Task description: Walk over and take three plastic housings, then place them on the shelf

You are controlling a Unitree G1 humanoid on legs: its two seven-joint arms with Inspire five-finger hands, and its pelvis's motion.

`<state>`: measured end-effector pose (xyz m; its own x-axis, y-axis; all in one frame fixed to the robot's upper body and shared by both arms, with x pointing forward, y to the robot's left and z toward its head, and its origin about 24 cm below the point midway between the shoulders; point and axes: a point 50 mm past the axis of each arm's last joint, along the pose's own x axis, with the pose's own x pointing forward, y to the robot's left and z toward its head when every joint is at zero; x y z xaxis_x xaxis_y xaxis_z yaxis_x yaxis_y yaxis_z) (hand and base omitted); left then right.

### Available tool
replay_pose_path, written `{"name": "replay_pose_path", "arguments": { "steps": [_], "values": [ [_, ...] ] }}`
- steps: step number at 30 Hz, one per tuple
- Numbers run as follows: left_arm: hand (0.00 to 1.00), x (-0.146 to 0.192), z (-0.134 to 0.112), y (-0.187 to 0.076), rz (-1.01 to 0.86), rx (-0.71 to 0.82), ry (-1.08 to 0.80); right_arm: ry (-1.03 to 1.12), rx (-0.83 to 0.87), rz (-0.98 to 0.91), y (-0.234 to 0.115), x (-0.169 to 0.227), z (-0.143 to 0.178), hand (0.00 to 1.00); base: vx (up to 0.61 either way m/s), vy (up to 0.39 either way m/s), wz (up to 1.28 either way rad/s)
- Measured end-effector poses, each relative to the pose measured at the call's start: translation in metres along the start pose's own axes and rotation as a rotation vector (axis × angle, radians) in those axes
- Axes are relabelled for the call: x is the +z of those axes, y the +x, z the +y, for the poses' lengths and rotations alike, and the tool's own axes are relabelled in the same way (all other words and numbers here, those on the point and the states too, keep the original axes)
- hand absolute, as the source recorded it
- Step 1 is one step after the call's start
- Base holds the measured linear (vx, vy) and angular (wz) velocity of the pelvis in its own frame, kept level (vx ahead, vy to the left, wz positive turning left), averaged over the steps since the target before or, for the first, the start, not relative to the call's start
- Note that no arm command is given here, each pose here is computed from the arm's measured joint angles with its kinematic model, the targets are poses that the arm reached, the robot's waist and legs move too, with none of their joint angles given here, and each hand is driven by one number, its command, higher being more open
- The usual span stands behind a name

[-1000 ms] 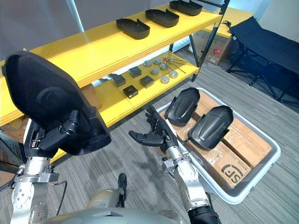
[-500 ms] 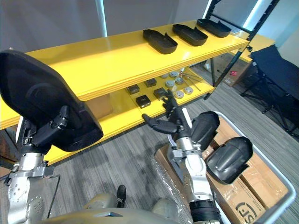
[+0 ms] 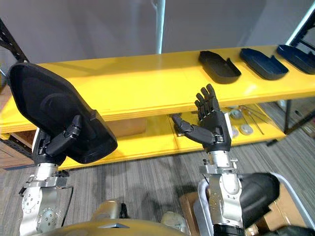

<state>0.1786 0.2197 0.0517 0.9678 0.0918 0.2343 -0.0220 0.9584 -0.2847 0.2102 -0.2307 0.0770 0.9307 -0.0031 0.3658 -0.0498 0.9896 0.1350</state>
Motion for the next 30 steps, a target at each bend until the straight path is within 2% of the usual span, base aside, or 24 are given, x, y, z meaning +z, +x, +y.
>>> {"name": "replay_pose_path", "arguments": {
  "steps": [3,5,11,15,22,26,28,30],
  "values": [
    [0.00,0.000,-0.009,0.005,-0.012,-0.044,-0.015,-0.026,-0.017,-0.080,0.009,0.009,-0.002,1.00,0.30,0.180,0.06],
    [0.00,-0.001,-0.026,0.008,-0.014,-0.117,-0.039,-0.061,-0.051,-0.119,0.013,0.016,-0.008,1.00,0.32,0.361,-0.14],
    [0.00,0.008,-0.024,0.018,-0.001,-0.206,0.032,-0.053,-0.020,-0.154,0.021,0.020,0.008,1.00,0.17,0.224,-0.13],
    [0.00,0.021,-0.034,0.027,-0.020,-0.284,0.076,-0.058,-0.006,-0.220,0.022,0.035,0.013,1.00,0.01,0.017,-0.21],
    [0.00,0.041,-0.077,0.069,-0.069,-0.503,0.091,-0.075,-0.024,-0.069,0.010,0.020,0.010,1.00,-0.07,-0.022,-0.36],
    [0.00,0.049,-0.090,0.104,-0.089,-0.467,0.111,-0.036,0.022,0.029,-0.001,0.011,0.012,1.00,-0.08,-0.010,-0.60],
    [0.00,0.050,-0.088,0.125,-0.082,-0.396,0.119,-0.026,0.049,0.062,-0.009,0.010,0.014,1.00,-0.12,-0.038,-0.57],
    [0.00,0.048,-0.084,0.135,-0.065,-0.352,0.136,-0.019,0.062,0.079,-0.012,0.008,0.015,1.00,-0.08,-0.048,-0.42]
  ]
}}
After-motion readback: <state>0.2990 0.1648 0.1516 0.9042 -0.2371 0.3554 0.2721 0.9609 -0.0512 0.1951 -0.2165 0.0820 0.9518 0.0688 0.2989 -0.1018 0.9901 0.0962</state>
